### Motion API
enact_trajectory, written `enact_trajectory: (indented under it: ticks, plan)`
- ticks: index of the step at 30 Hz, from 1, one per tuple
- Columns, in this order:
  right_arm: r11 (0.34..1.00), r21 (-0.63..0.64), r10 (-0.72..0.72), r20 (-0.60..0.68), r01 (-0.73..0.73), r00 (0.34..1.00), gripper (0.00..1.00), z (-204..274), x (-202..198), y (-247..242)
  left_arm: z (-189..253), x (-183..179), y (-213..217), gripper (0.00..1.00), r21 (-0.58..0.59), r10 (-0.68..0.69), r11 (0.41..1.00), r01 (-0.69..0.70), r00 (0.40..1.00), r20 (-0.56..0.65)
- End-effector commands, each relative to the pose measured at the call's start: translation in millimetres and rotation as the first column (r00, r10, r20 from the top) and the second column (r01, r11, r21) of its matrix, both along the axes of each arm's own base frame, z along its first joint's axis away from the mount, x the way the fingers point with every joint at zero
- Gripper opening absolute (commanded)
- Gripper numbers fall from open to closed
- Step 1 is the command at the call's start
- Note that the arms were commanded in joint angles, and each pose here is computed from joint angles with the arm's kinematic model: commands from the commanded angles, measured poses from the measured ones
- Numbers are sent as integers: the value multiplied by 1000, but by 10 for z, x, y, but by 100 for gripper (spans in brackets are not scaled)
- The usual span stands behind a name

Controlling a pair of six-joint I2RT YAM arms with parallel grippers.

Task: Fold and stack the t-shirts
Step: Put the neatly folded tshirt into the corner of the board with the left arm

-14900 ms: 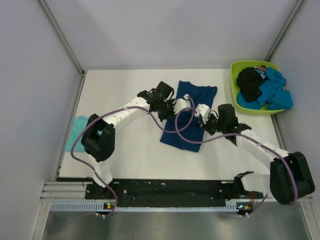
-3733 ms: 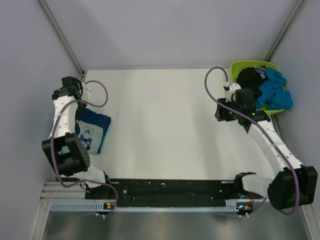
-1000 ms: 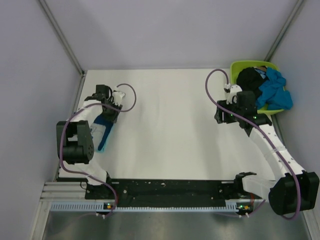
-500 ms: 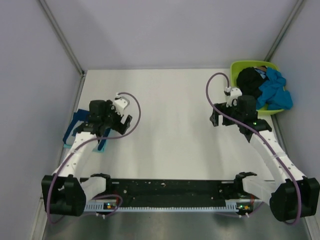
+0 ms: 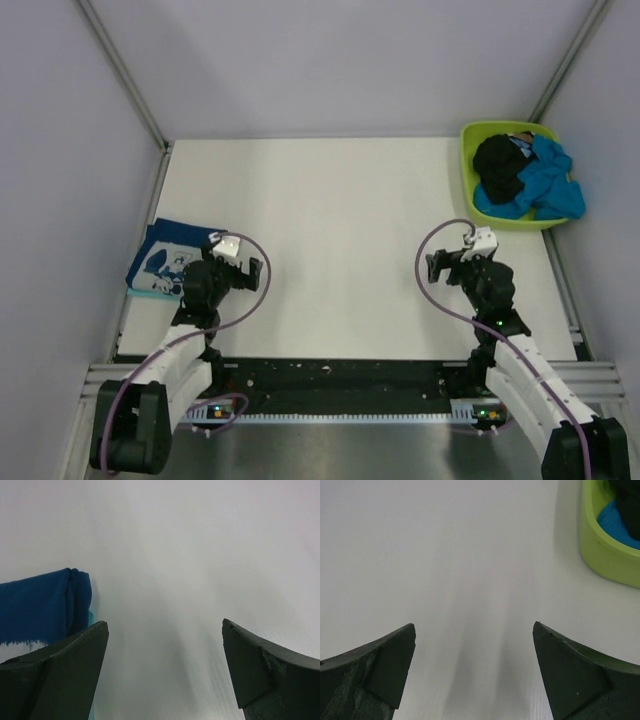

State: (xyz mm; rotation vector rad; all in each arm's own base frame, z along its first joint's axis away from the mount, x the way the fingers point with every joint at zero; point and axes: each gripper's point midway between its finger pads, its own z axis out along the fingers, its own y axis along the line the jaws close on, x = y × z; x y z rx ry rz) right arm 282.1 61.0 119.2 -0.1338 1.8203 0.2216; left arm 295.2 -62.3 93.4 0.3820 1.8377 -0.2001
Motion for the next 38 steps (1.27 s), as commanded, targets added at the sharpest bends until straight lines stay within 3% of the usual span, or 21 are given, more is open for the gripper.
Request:
enact_trajectory:
  ticks: [1,7,38]
  plan:
    - [998,-17,-52,267,59,962,99,245,35,-140,436,90,72,99,-65,69,996,-53,958,278]
    - [998,-10,-54,297,59,953,99,120,-53,-154,417,97,95,99,-129,117,988,-88,963,244]
    - [996,-14,-77,278,84,957,99,104,-14,-192,381,167,204,99,-140,190,977,-164,962,199]
